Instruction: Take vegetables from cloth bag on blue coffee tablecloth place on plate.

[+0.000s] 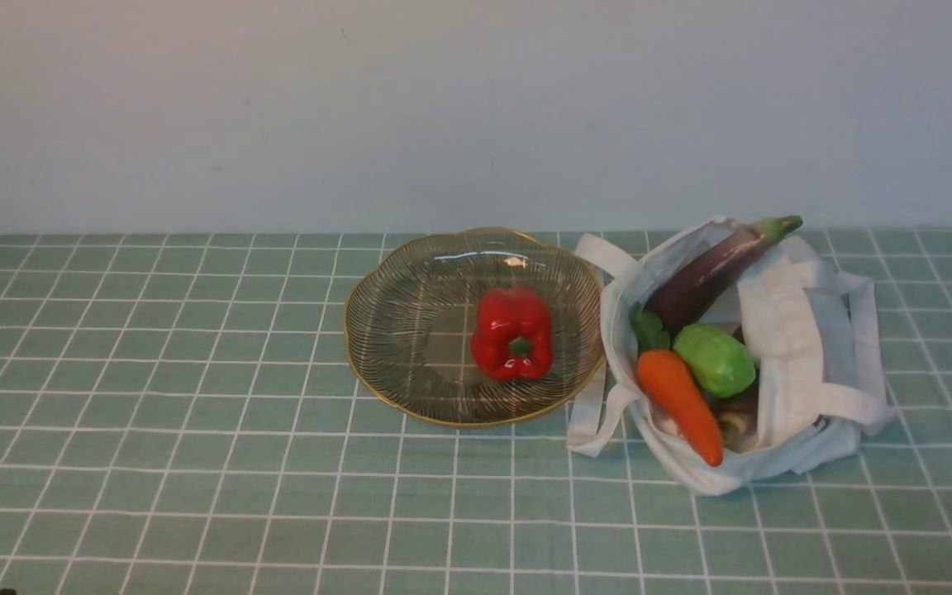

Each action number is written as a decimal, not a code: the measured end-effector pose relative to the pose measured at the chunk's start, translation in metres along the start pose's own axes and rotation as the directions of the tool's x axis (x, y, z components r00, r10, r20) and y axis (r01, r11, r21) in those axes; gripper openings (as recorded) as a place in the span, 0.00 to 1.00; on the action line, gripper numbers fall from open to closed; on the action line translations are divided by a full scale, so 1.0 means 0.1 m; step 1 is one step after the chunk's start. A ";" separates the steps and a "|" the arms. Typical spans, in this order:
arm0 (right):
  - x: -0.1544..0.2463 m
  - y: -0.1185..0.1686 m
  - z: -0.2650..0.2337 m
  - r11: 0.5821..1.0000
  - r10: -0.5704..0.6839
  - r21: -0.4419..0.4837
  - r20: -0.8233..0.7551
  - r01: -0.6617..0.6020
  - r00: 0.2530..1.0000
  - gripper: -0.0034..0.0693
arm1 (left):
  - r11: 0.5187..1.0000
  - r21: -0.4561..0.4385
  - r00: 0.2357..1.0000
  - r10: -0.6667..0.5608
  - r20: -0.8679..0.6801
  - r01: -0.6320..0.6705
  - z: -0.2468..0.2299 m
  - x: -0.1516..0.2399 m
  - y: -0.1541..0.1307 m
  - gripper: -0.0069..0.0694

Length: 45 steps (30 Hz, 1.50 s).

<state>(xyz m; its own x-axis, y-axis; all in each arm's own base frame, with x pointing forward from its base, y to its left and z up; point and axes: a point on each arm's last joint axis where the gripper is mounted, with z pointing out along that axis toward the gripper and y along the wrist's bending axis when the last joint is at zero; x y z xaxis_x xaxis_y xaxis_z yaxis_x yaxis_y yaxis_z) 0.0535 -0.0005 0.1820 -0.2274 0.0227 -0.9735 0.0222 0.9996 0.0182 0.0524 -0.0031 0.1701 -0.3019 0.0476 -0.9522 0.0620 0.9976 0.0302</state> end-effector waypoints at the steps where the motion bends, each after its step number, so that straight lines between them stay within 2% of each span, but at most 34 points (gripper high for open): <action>1: 0.00 0.00 0.00 1.000 0.000 0.000 -0.006 0.000 1.000 0.03 | 1.000 0.000 1.000 0.000 0.000 0.000 0.00 0.00 0.00 0.08; 11: 0.02 0.00 0.01 1.000 0.004 -0.003 -0.005 -0.004 1.000 0.03 | 1.000 0.000 1.000 0.000 0.000 0.000 0.00 0.00 0.00 0.08; 17: 0.02 0.05 0.01 0.995 -0.023 -0.096 -0.004 0.022 1.000 0.03 | 1.000 0.000 1.000 0.000 0.000 0.000 0.00 0.00 0.00 0.08; 20: 0.02 0.06 0.00 0.994 -0.026 -0.110 -0.004 0.026 1.000 0.03 | 1.000 0.000 1.000 0.000 0.000 0.000 0.00 0.00 0.00 0.08; 45: 0.02 0.06 0.00 0.993 -0.026 -0.112 -0.003 0.025 1.000 0.03 | 1.000 0.000 1.000 0.000 0.000 0.000 0.00 0.00 0.00 0.08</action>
<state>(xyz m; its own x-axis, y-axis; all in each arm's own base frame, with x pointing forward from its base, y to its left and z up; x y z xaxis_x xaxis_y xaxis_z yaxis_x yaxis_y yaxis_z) 0.0536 0.0056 0.1799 -0.2310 -0.0032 -0.9729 -0.0926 0.9955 0.0187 0.0524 -0.0031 0.1701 -0.3019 0.0476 -0.9522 0.0620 0.9976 0.0302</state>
